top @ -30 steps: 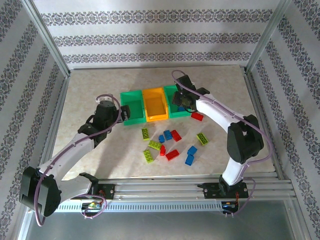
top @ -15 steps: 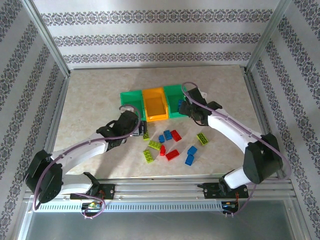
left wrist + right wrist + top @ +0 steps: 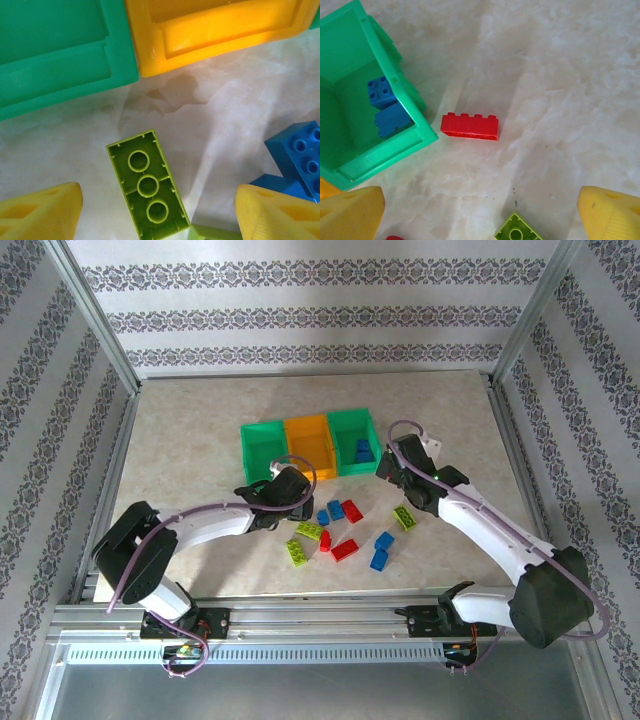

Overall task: Sort the legos into containers by color
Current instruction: Pick up the lego from the center of the table.

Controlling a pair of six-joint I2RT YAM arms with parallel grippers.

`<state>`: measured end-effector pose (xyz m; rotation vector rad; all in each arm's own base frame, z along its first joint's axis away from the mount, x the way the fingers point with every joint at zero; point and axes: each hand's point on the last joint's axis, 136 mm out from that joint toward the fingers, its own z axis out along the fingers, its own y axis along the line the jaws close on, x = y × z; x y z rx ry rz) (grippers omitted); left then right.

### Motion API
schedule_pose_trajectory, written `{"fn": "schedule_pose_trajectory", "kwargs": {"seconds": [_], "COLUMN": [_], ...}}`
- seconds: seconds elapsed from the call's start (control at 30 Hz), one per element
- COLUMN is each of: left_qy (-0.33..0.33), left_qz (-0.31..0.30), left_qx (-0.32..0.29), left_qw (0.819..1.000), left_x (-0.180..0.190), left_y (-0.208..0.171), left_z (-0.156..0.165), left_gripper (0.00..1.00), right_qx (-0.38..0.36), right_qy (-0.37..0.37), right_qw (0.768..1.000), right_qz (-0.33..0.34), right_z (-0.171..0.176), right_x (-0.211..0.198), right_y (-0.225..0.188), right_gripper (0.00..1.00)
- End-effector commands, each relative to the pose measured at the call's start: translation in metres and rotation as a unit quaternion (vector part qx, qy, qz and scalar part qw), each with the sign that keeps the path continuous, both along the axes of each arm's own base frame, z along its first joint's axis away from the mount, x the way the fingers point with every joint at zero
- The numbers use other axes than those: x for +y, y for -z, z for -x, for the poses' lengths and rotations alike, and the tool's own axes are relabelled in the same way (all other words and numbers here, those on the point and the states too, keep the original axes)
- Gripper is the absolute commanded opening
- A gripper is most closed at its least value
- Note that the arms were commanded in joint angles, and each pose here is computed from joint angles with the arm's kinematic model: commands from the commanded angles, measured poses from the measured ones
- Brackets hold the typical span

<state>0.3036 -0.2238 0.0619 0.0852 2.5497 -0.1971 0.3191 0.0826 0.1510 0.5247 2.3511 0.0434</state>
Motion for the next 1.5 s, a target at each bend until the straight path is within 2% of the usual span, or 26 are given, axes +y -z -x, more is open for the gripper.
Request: {"fn": "schedule_pose_trajectory", "kwargs": {"seconds": [0.0, 0.27, 0.77, 1.17, 1.47], "left_qy": [-0.008, -0.018, -0.033, -0.029, -0.028], "left_qz": [-0.021, -0.053, -0.076, -0.076, -0.061], "left_qx": [0.017, 0.053, 0.069, 0.065, 0.025], "left_qw": [1.0, 0.997, 0.994, 0.995, 0.997], "left_x": [0.0, 0.006, 0.018, 0.019, 0.024], "left_y": [0.006, 0.032, 0.046, 0.041, 0.012], "left_z": [0.001, 0.004, 0.001, 0.0, -0.002], "left_gripper": [0.76, 0.69, 0.52, 0.25, 0.16], "right_qx": [-0.01, -0.009, -0.004, -0.003, -0.004], "right_qy": [0.028, 0.039, 0.046, 0.046, 0.046], "right_qw": [1.0, 0.999, 0.999, 0.999, 0.999], "right_qz": [0.005, 0.003, -0.002, -0.004, -0.005], "right_z": [0.005, 0.01, 0.011, 0.009, 0.009], "right_x": [-0.013, -0.021, -0.024, -0.023, -0.023], "right_y": [0.0, 0.004, 0.009, 0.009, 0.008], "right_gripper": [0.98, 0.98, 0.98, 0.98, 0.98]}}
